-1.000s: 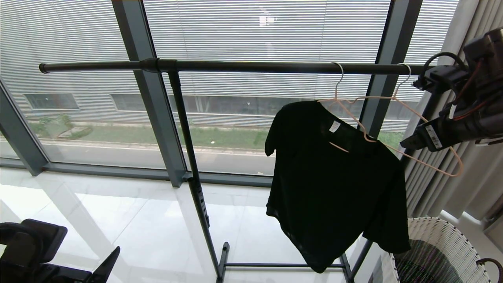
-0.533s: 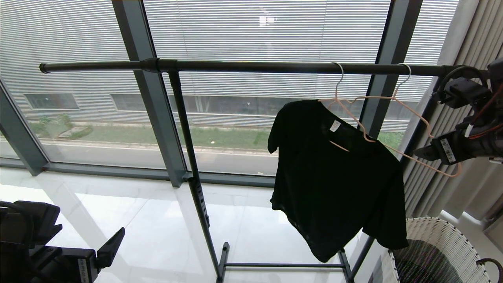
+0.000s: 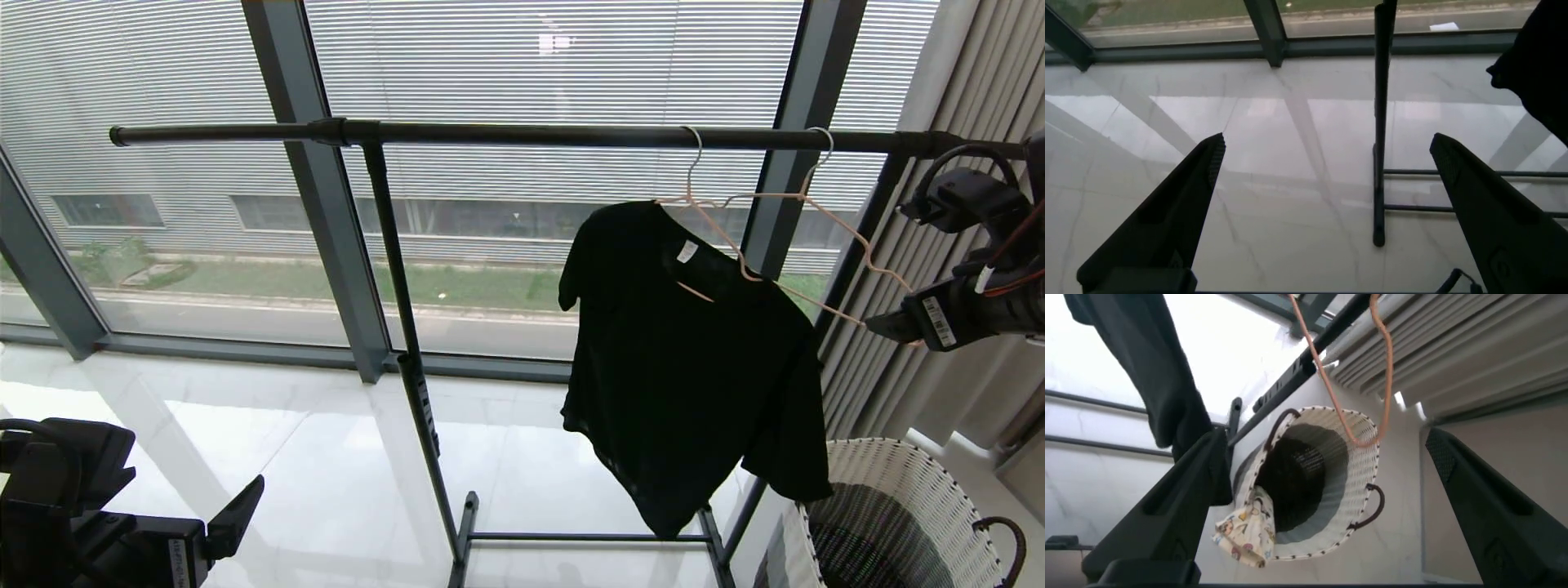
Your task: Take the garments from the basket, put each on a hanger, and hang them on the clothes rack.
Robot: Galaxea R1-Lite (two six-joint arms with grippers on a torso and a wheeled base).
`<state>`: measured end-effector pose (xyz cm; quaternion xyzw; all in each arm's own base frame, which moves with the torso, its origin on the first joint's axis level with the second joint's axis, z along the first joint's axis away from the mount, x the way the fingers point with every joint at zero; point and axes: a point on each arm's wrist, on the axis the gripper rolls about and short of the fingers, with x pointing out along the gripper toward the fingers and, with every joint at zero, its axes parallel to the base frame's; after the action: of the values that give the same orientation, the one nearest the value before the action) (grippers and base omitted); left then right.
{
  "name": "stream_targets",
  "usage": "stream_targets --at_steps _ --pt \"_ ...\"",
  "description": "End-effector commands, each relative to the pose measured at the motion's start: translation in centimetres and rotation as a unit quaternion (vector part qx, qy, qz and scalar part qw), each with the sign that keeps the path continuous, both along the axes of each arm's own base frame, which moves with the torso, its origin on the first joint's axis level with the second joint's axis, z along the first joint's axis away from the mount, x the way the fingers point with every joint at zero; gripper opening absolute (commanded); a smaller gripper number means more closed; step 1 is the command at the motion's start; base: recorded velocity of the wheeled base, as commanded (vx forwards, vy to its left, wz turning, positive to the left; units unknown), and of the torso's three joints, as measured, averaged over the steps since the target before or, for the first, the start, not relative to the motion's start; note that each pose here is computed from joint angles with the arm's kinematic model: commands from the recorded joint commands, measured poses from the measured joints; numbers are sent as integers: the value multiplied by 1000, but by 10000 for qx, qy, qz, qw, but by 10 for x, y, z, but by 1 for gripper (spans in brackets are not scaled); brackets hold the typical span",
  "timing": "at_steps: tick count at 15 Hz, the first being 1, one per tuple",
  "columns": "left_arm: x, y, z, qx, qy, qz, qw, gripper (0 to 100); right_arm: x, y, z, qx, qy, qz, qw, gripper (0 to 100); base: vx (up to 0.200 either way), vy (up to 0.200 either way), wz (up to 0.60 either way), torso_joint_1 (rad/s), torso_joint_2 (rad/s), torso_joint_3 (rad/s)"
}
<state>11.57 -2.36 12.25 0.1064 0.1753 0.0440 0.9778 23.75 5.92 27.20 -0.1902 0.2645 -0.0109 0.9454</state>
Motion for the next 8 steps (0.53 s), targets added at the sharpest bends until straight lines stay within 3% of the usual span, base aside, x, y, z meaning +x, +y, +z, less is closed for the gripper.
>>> stream_targets --at_steps 1,8 --pt "1 0 0 2 5 2 10000 100 0 0 0 0 8 5 10000 100 -200 0 0 -2 -2 2" --pt "1 0 0 -10 -2 -3 10000 100 -3 0 -1 -54 22 43 10000 100 -200 0 0 2 2 2"
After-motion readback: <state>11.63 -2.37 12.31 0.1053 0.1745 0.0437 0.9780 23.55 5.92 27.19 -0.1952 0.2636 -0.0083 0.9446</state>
